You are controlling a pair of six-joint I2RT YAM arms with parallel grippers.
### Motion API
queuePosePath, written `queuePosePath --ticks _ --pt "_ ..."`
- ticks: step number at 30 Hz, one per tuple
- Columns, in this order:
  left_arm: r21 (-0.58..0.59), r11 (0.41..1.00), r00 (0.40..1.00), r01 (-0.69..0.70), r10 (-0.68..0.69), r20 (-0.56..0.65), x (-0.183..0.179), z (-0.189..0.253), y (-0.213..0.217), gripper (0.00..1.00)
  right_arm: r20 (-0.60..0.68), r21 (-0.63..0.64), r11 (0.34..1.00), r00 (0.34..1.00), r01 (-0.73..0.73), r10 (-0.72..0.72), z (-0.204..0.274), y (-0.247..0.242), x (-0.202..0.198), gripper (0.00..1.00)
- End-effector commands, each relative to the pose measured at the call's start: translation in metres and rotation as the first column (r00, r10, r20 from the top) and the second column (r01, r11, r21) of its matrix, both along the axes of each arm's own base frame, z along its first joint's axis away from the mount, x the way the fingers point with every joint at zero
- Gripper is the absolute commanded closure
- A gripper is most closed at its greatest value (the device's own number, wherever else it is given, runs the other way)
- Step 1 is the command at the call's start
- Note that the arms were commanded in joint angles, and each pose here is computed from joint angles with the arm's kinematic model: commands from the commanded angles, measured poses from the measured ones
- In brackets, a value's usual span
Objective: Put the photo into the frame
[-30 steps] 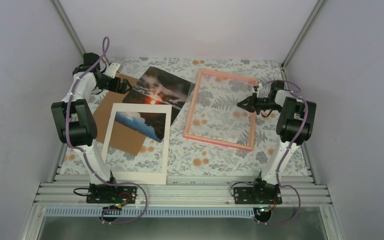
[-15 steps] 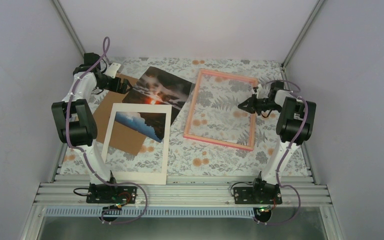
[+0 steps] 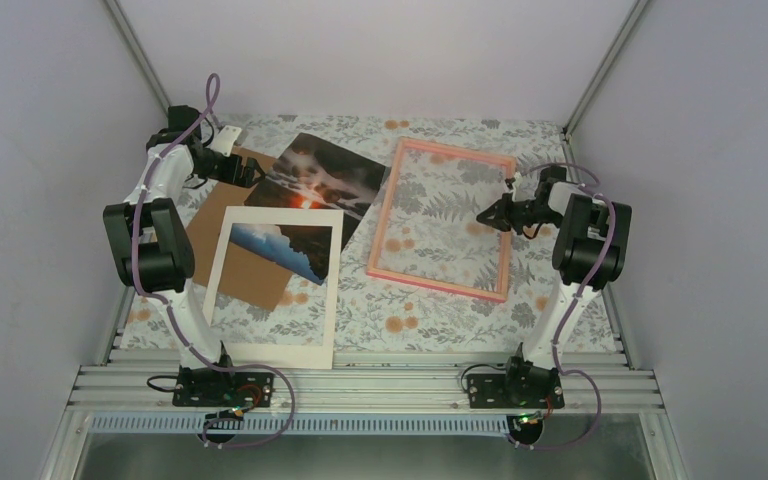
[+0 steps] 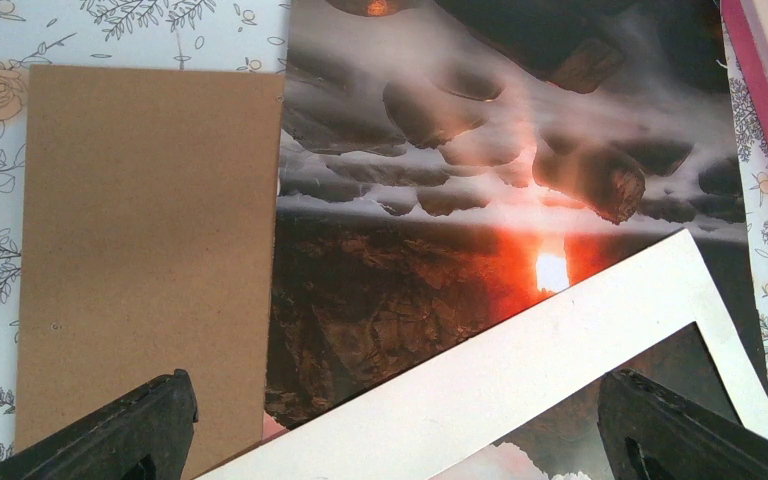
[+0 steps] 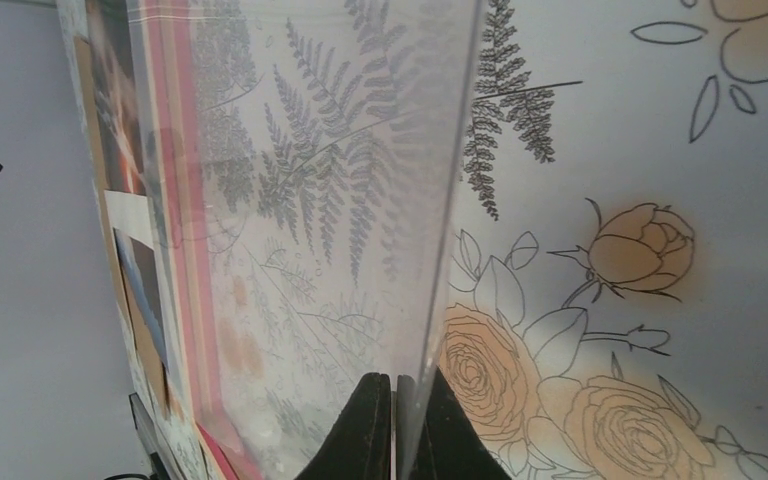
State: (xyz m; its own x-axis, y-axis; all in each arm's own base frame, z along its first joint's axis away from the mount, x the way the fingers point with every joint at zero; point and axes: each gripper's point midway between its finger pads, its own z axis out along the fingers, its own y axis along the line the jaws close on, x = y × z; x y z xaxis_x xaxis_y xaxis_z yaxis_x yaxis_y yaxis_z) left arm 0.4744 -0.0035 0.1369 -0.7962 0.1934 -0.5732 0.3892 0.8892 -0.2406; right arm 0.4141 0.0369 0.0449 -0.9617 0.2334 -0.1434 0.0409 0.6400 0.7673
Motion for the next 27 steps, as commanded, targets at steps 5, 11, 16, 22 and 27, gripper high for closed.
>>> queuePosePath --ticks 5,11,16,22,27 --pt "-0.012 1.0 1.0 0.005 -0.005 0.005 0.003 0.003 -0.003 0.0 0.021 -0.057 0.998 1.0 -0.014 0.015 0.005 -0.007 -0.004 0.96" --pt "-0.012 1.0 1.0 0.004 -0.004 0.004 0.003 0.003 -0.003 0.0 0.014 -0.079 0.997 1.0 -0.013 0.014 0.002 -0.01 -0.005 0.96" --pt "-0.009 1.0 1.0 0.005 -0.005 0.004 0.002 0.002 -0.003 0.0 0.013 -0.083 0.996 1.0 -0.009 0.011 0.005 -0.012 -0.005 0.96" --pt "-0.01 1.0 1.0 0.004 -0.004 0.001 0.002 0.002 -0.003 0.0 0.019 -0.018 1.0 1.0 -0.002 0.003 0.018 -0.009 -0.003 0.96" --pt "-0.011 1.0 1.0 0.007 -0.007 0.002 0.003 0.001 -0.004 0.0 0.019 0.016 1.0 1.0 -0.004 0.003 0.026 -0.006 -0.003 0.96"
